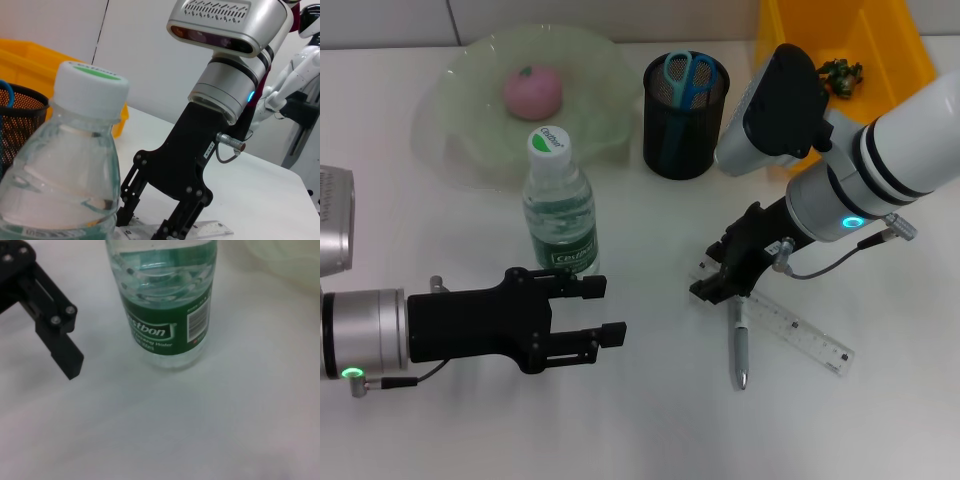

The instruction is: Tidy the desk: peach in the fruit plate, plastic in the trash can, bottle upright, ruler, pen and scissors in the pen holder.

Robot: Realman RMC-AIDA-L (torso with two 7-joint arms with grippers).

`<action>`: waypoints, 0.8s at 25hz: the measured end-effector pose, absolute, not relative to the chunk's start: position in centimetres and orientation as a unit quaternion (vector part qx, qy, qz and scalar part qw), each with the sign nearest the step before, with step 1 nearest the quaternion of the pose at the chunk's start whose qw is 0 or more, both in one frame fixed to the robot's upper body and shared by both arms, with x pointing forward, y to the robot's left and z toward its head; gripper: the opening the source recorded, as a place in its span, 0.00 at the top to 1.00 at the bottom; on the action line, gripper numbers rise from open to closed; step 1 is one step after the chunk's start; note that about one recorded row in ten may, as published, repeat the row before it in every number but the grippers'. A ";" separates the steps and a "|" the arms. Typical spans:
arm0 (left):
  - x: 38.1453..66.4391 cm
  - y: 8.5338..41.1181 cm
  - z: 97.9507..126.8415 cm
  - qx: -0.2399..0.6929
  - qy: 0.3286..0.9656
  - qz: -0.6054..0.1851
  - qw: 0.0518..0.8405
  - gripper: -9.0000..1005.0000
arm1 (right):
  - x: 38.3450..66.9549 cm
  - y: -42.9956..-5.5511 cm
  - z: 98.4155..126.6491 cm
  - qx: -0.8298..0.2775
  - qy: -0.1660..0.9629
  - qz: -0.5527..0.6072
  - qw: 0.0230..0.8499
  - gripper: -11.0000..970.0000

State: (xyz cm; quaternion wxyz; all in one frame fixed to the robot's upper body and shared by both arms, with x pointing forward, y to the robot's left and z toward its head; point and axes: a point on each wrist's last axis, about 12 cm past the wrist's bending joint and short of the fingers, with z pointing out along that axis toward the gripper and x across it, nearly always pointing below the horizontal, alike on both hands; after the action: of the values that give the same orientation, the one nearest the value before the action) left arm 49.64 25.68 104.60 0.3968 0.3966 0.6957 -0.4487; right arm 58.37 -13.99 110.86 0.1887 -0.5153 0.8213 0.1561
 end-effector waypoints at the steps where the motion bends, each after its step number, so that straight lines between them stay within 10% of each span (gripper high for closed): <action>1: 49.6 25.7 104.6 0.397 0.696 -0.448 0.397 0.34 | 58.4 -14.0 110.8 -0.515 0.822 0.156 0.189 0.30; 8: 49.5 25.7 104.5 0.396 0.696 -0.449 0.396 0.34 | 58.2 -13.9 110.9 -0.511 0.821 0.167 0.194 0.54; 20: 49.3 25.9 104.4 0.393 0.698 -0.448 0.397 0.34 | 59.0 -18.1 115.8 -0.423 0.809 0.239 0.332 0.60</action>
State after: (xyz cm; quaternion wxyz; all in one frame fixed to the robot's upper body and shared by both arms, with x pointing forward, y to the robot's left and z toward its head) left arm 49.27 25.94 104.37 0.3967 0.3928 0.6984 -0.4479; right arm 59.01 -18.15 115.81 0.3315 -0.4231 0.8087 0.2389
